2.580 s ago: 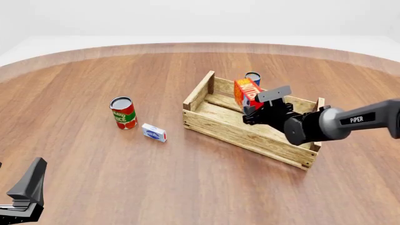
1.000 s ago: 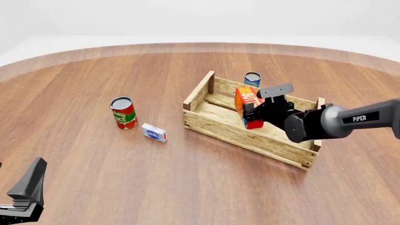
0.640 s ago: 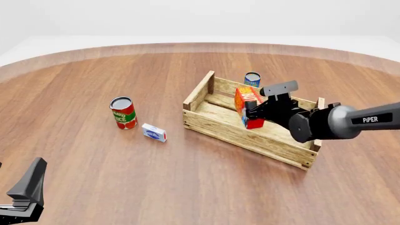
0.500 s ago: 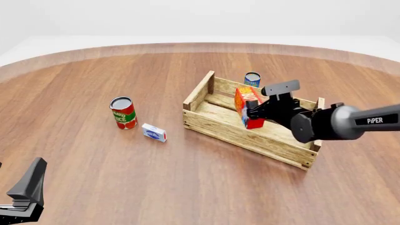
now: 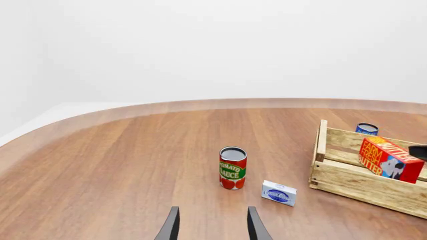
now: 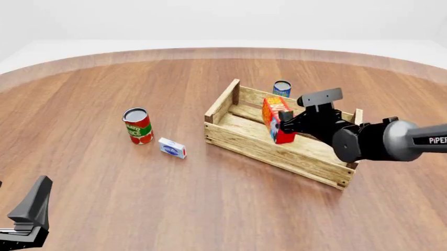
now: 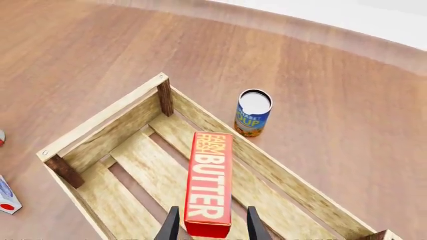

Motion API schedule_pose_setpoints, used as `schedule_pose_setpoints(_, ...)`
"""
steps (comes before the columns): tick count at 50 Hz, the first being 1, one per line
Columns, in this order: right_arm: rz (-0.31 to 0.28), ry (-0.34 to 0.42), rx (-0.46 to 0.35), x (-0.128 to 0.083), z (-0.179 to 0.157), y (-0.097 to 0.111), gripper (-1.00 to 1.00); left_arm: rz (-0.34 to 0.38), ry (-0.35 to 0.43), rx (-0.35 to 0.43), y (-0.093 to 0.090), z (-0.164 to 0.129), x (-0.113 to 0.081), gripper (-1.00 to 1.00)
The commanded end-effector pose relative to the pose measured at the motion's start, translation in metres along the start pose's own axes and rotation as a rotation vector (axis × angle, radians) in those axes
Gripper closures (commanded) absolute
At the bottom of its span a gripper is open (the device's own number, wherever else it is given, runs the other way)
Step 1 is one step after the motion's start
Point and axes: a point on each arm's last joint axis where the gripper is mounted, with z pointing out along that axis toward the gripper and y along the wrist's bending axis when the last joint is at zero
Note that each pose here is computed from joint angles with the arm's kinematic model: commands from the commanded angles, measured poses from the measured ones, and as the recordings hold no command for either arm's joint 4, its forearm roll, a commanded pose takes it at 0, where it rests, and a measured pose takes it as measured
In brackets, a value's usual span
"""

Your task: Pick up the butter and put it in the tray.

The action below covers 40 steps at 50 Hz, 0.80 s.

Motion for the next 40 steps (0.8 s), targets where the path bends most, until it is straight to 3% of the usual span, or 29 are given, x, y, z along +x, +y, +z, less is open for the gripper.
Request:
schedule_pose_setpoints(1,-0.001,-0.012,0.001,-0.001,-0.011,0.0,-1.0,0.0,0.0,0.0,0.0,0.0,0.0,-1.0)
schedule_pose_setpoints(40,0.038,-0.05,0.052,0.008,-0.053,-0.016,-1.0,0.0,0.0,0.0,0.0,0.0,0.0,-1.0)
